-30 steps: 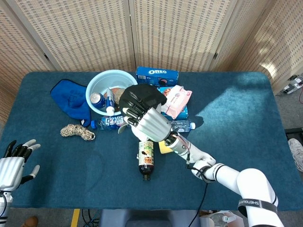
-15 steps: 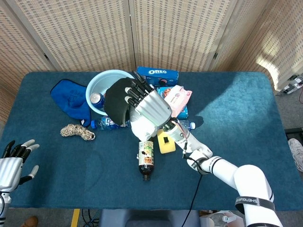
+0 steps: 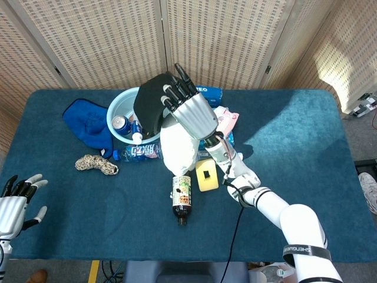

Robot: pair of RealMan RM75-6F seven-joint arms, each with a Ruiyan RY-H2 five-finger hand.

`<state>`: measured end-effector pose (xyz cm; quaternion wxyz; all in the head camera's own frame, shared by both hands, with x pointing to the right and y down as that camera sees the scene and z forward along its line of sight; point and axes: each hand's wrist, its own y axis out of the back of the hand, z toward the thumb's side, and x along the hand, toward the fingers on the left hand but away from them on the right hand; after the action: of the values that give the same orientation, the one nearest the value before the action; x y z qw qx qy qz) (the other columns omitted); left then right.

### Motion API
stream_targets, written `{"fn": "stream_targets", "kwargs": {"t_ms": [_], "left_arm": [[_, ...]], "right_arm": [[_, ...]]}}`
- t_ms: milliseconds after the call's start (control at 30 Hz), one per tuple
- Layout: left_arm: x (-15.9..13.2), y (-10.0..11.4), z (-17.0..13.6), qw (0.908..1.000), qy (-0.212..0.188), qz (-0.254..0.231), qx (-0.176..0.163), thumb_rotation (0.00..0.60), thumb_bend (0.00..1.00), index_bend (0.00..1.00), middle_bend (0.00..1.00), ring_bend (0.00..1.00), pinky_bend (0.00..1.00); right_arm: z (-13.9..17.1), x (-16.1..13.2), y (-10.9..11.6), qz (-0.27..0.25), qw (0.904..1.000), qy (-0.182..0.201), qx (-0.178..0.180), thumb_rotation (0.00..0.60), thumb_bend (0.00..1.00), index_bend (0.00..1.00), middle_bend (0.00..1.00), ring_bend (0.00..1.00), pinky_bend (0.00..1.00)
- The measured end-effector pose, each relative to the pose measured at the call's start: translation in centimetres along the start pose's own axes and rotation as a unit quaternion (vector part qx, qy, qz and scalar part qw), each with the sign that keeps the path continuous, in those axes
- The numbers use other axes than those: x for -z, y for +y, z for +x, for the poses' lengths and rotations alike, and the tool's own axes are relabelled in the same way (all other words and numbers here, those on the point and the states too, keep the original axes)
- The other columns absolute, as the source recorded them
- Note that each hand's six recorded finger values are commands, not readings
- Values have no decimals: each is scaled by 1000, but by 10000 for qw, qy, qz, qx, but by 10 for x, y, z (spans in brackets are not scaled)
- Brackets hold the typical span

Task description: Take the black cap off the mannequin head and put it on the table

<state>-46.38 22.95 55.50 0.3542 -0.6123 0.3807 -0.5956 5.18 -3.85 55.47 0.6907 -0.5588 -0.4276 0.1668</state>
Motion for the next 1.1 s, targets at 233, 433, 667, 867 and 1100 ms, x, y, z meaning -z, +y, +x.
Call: {"fn": "stream_targets", "kwargs": {"t_ms": [233,433,667,867,1100], "left_arm": [[2,1,0,10000,-1,0,-8,600,293,251,162,163,19],[-2,0,0,10000,-65,-12,3,600,293,251,162,163,19],[-6,1,-1,9999,-132,-6,-11,600,293,251,162,163,19],[-12,0,0,9998,-215,-1,8,600,293,251,162,162,19],[-17,-3,1,9996,-285,2,60,600,293,251,162,163,19]], "right_arm": [[-6,29,17,329,9985,-261,359,600,494,759,421,162,0],[3,59,34,611,9964,-317,494,600,494,759,421,162,0],[28,98,59,929,9936,-418,493,600,494,759,421,162,0],[60,125,74,1204,9912,-499,223,600,494,759,421,162,0],[102,145,70,1378,9874,-705,-330,600,494,759,421,163,0]]}}
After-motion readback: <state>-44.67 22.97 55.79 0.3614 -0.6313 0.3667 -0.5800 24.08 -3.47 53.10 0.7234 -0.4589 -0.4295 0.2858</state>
